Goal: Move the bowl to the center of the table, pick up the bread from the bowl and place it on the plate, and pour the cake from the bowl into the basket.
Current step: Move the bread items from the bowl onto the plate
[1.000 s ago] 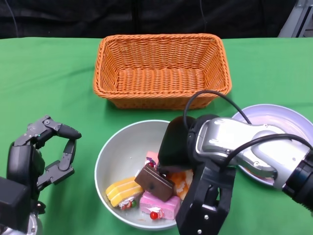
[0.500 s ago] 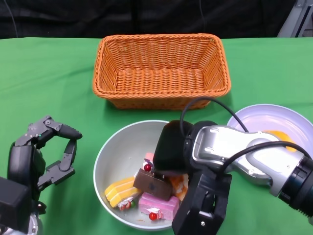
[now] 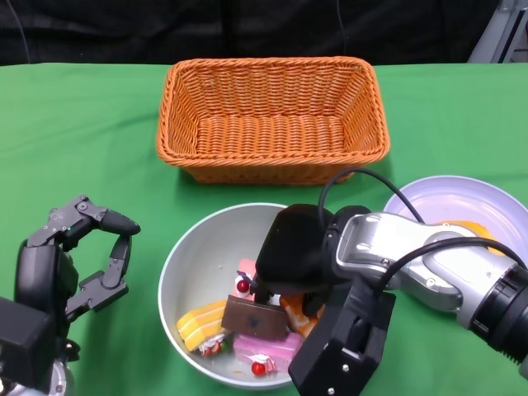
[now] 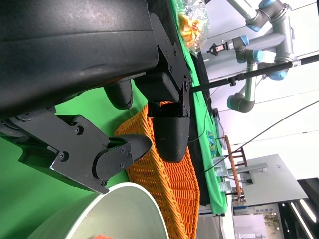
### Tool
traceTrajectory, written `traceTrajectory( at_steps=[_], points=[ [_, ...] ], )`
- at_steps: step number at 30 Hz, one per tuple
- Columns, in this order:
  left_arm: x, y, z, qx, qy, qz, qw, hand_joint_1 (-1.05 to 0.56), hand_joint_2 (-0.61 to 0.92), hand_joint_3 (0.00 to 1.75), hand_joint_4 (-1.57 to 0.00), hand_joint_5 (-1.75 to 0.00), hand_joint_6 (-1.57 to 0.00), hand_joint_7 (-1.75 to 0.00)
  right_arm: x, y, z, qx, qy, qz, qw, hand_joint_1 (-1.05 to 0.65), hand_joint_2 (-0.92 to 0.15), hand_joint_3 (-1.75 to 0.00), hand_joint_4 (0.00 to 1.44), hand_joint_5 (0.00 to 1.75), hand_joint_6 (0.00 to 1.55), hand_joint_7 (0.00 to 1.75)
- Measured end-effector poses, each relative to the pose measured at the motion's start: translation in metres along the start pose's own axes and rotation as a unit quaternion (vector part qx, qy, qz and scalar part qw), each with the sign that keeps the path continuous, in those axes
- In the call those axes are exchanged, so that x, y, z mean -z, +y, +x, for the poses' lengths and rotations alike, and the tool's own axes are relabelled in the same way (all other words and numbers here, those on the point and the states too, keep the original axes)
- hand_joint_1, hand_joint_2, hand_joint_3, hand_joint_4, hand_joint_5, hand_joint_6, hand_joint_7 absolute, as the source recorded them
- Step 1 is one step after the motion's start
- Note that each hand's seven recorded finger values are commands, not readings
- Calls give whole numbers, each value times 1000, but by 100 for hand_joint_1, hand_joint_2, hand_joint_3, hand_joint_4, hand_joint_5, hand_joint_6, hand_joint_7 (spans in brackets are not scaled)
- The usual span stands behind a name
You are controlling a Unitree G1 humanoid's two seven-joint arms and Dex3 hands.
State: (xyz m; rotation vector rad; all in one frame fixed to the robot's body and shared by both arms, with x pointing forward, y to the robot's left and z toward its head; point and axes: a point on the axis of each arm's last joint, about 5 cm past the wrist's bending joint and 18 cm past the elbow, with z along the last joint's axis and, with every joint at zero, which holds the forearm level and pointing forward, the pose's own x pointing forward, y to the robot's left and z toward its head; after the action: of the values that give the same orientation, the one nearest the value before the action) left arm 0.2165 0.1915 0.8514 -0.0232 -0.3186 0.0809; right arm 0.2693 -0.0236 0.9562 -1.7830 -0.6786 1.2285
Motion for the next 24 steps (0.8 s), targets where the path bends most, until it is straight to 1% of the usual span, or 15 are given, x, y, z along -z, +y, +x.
traceTrajectory(
  at_steps=[2,4,5,7,14,16,18,22,24],
  points=[
    [0,0,0,0,0,0,1000,-8,66,92,-80,-175,-77,-126,1,2,0,8,-7,-2,1000,-25,-89,0,90,87,101,5],
    [0,0,0,0,0,0,1000,-7,66,92,-80,-175,-77,-126,2,4,1,15,-12,-2,1000,-26,-89,0,92,86,103,5],
    [0,0,0,0,0,0,1000,-7,66,93,-80,-175,-78,-126,3,5,1,20,-15,-2,1000,-26,-90,0,91,92,104,4],
    [0,0,0,-2,0,0,1000,-7,66,93,-80,-175,-78,-126,3,6,1,26,-19,-2,999,-27,-90,0,89,96,106,3],
    [0,-1,0,-3,0,2,1000,-6,67,93,-80,-175,-78,-125,4,8,1,36,-21,-1,999,-27,-89,0,88,96,107,2],
    [0,-1,0,-2,1,2,1000,-6,66,93,-81,-175,-78,-125,4,9,0,50,-24,-1,998,-26,-87,0,94,89,110,2],
    [1,-1,-1,-1,5,4,1000,-6,66,93,-81,-175,-78,-125,5,9,0,65,-29,-2,997,-25,-87,0,96,86,111,2],
    [2,-1,-1,-1,7,4,1000,-6,66,94,-81,-175,-78,-126,6,9,-1,71,-29,-1,997,-24,-87,0,95,88,109,0],
    [2,-1,-1,-1,7,3,1000,-6,66,94,-81,-175,-78,-126,6,8,-1,74,-27,-1,997,-23,-88,0,95,83,107,1]
  ],
)
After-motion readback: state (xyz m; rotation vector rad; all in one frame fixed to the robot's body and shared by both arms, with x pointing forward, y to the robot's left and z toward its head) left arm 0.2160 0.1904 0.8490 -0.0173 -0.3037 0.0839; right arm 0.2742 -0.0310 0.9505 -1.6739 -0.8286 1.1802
